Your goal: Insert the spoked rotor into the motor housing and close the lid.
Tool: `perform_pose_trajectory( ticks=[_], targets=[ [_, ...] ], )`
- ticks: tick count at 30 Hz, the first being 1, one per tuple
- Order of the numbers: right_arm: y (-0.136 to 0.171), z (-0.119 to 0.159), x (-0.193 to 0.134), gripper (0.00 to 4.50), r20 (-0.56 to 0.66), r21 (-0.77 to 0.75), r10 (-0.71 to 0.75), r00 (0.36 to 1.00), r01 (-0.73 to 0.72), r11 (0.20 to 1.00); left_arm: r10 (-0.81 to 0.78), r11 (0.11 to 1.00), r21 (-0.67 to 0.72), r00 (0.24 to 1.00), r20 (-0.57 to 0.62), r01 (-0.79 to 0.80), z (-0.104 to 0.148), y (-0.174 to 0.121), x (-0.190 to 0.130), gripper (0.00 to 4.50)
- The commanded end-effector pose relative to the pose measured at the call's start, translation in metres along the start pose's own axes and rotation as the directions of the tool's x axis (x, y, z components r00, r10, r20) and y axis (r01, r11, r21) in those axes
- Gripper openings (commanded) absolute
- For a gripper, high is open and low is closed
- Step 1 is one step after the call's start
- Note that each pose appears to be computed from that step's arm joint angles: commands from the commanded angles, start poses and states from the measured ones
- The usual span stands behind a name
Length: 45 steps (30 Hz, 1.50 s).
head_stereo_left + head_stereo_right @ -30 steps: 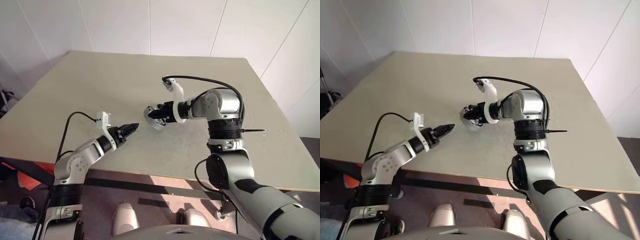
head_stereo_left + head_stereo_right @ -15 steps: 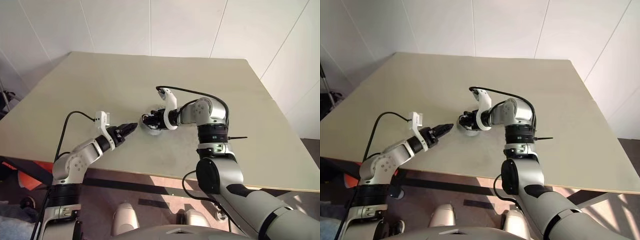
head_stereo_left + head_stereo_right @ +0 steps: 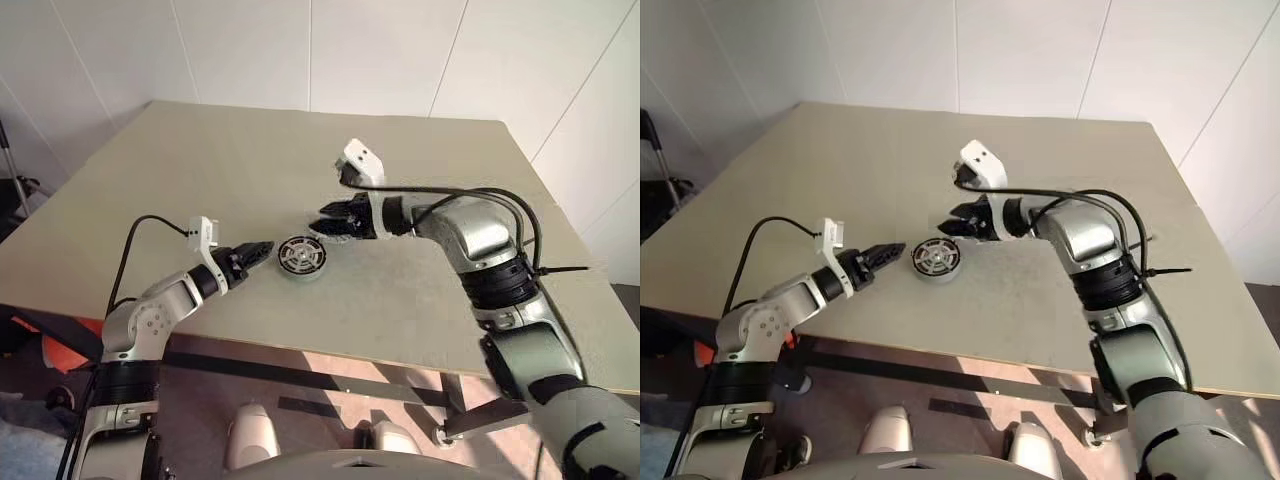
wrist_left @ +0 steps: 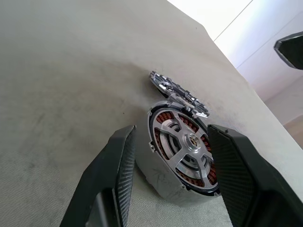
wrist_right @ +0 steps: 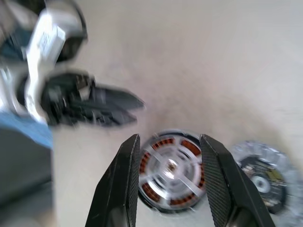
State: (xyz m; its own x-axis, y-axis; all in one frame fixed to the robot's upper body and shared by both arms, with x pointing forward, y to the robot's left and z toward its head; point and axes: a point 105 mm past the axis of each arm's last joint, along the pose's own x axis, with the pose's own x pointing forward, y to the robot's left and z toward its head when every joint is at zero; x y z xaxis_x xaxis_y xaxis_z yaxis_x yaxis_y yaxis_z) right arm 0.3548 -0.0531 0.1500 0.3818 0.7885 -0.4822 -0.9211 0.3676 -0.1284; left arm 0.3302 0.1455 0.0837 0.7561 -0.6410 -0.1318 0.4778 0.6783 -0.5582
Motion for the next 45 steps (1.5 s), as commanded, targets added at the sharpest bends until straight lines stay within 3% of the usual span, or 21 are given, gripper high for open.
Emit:
perform_pose_trajectory(
  ticks=[1,12,28,40,45],
  targets=[
    [-0.003,-0.017,0.008,2.2,-0.099,-0.291,0.027,0.995,-0.055,0.955,-0.038,0.999,0.034,0.999,0.023,0.037,0.011,-0.009,0.006,2.53],
    [0.025,-0.029,0.023,2.2,-0.153,-0.443,0.191,0.97,-0.239,0.864,-0.004,1.0,0.022,1.0,0.029,0.004,0.007,-0.002,-0.001,2.53],
    [0.004,-0.044,0.049,2.2,-0.196,-0.435,0.123,0.973,-0.199,0.878,0.001,1.0,0.023,1.0,0.025,-0.001,0.005,-0.002,0.001,2.53],
    [0.02,-0.05,0.046,2.2,-0.253,-0.604,0.143,0.957,-0.271,0.75,0.011,1.0,0.016,1.0,0.027,-0.011,0.004,0.0,0.001,2.53],
    [0.014,-0.06,0.051,2.2,-0.291,-0.674,0.082,0.953,-0.265,0.69,0.014,1.0,0.016,1.0,0.024,-0.014,0.003,0.001,0.001,2.53]
  ],
)
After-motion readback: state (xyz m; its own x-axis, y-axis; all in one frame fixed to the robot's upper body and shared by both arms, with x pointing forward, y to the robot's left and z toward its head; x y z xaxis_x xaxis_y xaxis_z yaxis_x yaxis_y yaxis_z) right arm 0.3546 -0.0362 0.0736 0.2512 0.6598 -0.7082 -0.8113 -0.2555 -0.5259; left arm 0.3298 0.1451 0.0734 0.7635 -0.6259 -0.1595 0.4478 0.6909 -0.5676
